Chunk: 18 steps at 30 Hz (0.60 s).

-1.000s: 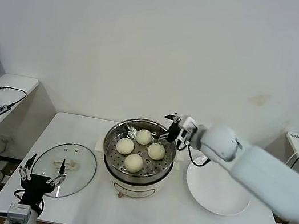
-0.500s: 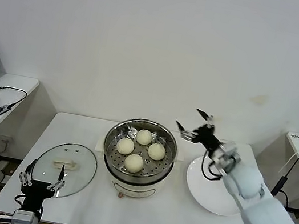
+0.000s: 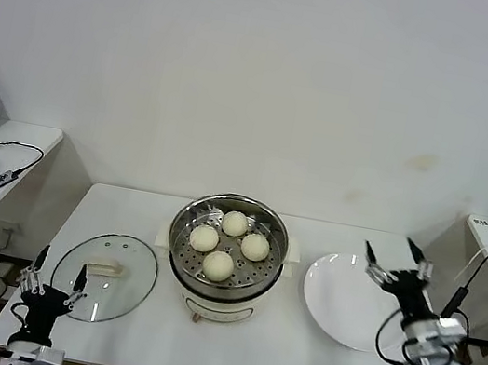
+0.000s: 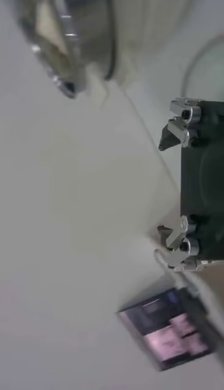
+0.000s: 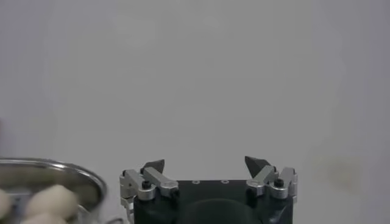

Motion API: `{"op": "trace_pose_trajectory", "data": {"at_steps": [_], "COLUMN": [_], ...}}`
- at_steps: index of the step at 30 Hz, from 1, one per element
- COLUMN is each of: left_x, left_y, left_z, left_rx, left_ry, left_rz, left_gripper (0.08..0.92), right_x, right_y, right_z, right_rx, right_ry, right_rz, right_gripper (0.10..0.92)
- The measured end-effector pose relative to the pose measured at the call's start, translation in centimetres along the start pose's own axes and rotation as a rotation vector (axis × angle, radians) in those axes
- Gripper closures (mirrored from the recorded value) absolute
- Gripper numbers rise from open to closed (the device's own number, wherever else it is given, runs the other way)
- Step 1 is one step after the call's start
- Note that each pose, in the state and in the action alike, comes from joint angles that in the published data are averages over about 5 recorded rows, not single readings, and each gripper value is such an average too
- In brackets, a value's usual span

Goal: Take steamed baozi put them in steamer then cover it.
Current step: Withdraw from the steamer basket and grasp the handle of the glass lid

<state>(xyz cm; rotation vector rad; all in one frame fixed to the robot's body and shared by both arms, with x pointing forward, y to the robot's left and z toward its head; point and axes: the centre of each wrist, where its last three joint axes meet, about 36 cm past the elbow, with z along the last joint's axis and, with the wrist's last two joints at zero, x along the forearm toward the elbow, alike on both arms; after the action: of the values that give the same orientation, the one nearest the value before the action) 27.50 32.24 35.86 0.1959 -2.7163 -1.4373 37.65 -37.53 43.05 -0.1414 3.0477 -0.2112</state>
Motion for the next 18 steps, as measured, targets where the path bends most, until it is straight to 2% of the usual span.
{"op": "trace_pose_trajectory", "data": {"at_steps": [9,18], "left_x": [-1.9,-4.5], "left_y": [-0.6,-1.8], "left_z": [4.0,6.2], "left_rx": [-0.416,-0.596], "left_ry": [-0.077,-0.09], "left_rz": [0.095,0.162], "left_gripper": [0.177,0.177], "right_x": [4.9,8.2], "right_y": [0.0,0.3], "right_z": [1.3,1.7], "right_rx": [-0.015,0.0], "right_ry": [0.052,0.1], "right_rz": [0.124,0.192], "right_gripper": [0.2,0.2]}}
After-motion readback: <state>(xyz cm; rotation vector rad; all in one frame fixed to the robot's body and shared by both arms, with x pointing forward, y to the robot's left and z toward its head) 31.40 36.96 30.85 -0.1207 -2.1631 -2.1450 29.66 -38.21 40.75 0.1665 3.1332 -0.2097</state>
